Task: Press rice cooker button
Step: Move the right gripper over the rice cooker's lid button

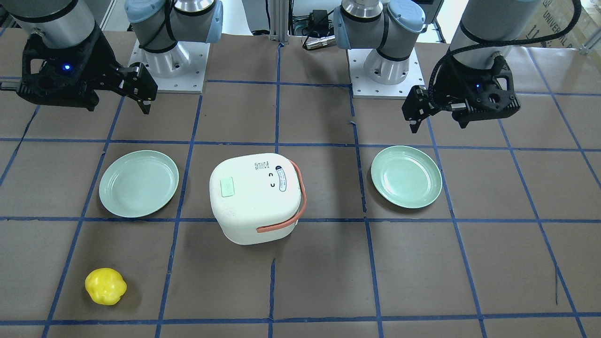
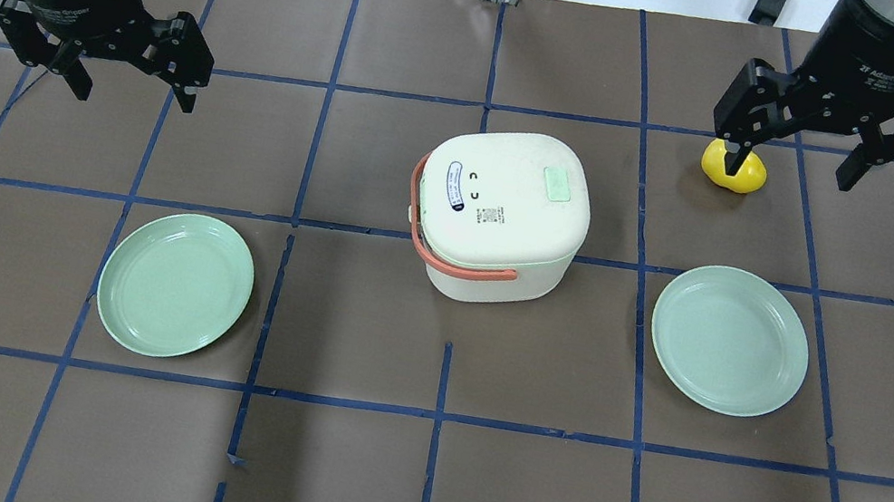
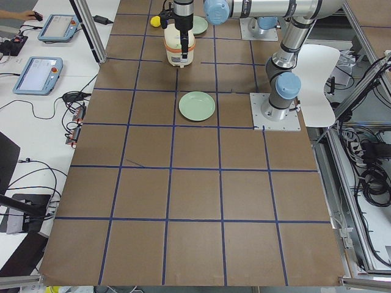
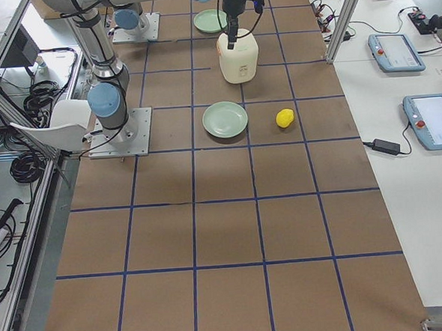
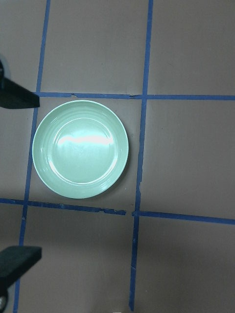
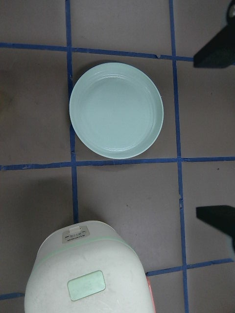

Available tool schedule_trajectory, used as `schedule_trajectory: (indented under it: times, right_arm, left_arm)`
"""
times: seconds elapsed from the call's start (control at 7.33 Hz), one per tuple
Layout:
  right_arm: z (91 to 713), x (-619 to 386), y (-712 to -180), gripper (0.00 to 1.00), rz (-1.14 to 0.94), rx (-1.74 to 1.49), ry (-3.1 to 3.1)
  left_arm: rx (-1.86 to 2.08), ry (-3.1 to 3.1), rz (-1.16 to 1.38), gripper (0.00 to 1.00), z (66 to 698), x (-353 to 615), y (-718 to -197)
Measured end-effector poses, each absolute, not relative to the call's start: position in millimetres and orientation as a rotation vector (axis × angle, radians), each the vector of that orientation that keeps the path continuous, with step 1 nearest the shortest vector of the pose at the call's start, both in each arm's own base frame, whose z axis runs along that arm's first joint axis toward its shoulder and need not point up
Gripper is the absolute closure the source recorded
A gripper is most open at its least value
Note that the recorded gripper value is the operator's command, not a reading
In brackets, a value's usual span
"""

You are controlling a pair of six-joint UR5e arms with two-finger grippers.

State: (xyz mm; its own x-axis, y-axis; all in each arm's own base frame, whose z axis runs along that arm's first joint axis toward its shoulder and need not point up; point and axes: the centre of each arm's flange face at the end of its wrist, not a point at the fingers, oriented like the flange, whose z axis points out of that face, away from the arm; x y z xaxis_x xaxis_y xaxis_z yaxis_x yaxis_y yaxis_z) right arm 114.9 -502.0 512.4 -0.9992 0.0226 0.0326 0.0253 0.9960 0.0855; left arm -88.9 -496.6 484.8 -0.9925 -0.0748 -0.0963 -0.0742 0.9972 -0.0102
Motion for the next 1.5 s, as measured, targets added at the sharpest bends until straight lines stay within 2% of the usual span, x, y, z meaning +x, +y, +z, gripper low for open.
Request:
schedule_trajectory:
  times: [0.27,0.41,0.55,0.68,0.82,0.95,1.5]
  right_arm:
    - [516.8,117.9,-503.7,0.01,-0.099,-0.027,-3.113]
    - [519.8,128.0,-508.3,0.17,-0.038,-0.021,-3.141]
    - [516.0,147.7,-515.9,0.51,0.023,-0.022,-3.185]
    - [507.6,171.6,-522.9,0.72,0.046,-0.031,-3.215]
    - [495.0,196.3,-526.7,0.85,0.026,-0.026,-3.24]
    - [478.2,215.0,-532.1,0.89,-0.022,-0.013,-3.258]
    - [419.6,236.2,-557.1,0.89,-0.126,0.013,-3.263]
  left_arm:
    - [-0.114,3.042,-0.01,0.0,484.8,-88.9,-496.6]
    - [-0.114,3.042,-0.01,0.0,484.8,-88.9,-496.6]
    - [-0.114,3.042,-0.009,0.0,484.8,-88.9,-496.5]
    - [-0.114,3.042,-0.009,0.0,484.8,-88.9,-496.6]
    - [-0.114,3.043,-0.009,0.0,484.8,-88.9,-496.6]
    - [-0.114,3.042,-0.009,0.0,484.8,-88.9,-496.5]
    - [-0.114,3.043,-0.01,0.0,484.8,-89.0,-496.6]
